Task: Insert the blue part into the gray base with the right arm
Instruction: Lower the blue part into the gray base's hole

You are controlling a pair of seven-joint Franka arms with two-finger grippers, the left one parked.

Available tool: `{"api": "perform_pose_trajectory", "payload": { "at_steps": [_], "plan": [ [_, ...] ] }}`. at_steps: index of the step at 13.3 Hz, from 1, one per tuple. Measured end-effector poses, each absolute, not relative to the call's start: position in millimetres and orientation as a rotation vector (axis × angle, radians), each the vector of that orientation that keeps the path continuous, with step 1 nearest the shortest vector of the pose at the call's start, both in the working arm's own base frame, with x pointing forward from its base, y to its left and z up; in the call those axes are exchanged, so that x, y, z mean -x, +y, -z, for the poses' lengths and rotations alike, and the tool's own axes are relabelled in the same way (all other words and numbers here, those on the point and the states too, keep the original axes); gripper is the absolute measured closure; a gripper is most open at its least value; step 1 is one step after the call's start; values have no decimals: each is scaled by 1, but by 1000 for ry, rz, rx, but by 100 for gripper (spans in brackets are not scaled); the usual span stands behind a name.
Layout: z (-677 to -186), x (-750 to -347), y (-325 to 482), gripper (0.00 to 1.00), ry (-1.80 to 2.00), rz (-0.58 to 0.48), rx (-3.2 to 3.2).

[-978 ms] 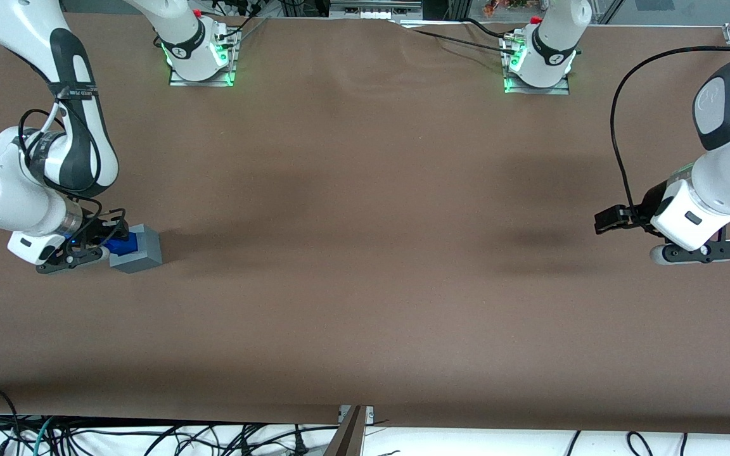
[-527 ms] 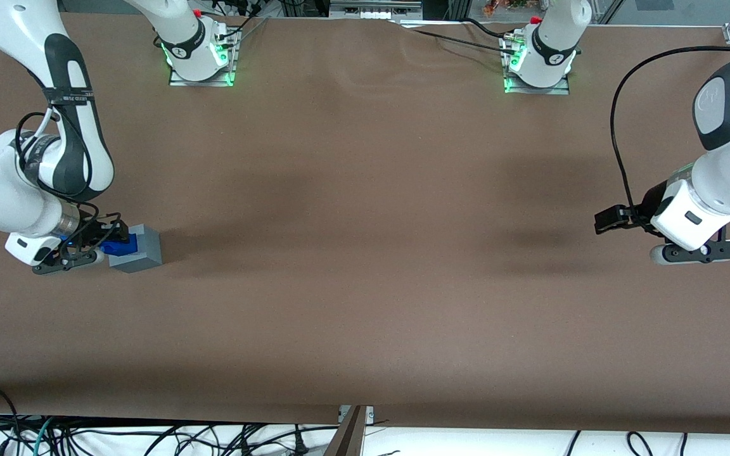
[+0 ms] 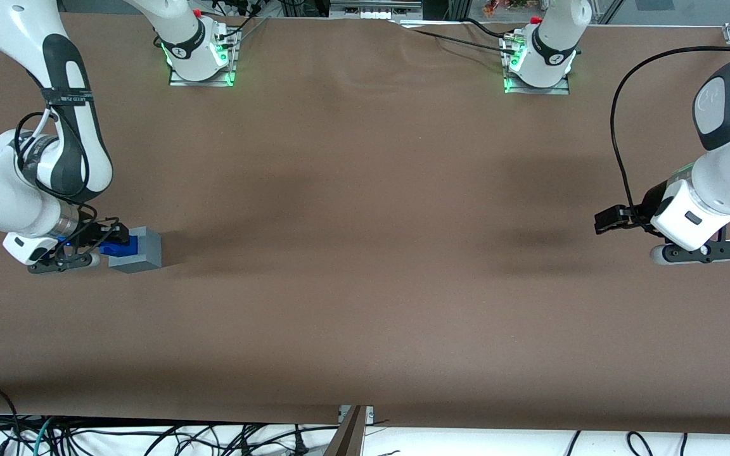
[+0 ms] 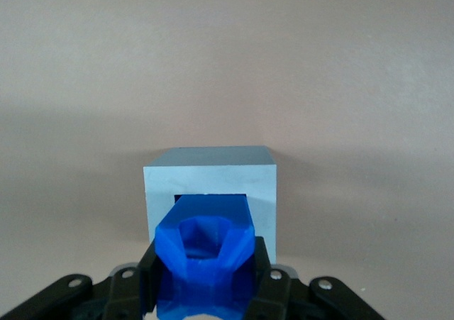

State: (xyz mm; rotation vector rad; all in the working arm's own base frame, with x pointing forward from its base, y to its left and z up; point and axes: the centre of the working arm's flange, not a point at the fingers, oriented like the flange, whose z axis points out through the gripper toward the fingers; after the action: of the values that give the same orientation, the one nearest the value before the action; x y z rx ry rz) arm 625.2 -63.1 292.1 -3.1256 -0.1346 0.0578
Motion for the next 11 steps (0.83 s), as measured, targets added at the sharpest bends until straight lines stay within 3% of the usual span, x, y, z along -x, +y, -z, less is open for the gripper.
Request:
{"api": "perform_pose_trajectory", "payload": {
  "at_steps": [7,8,11],
  "plan": [
    [-292,-628,-60,49,7,-48,3133],
    [-290,-630,-58,44,3,-39,3137],
    [-295,-641,-47,10,-18,-25,3139]
  ]
}}
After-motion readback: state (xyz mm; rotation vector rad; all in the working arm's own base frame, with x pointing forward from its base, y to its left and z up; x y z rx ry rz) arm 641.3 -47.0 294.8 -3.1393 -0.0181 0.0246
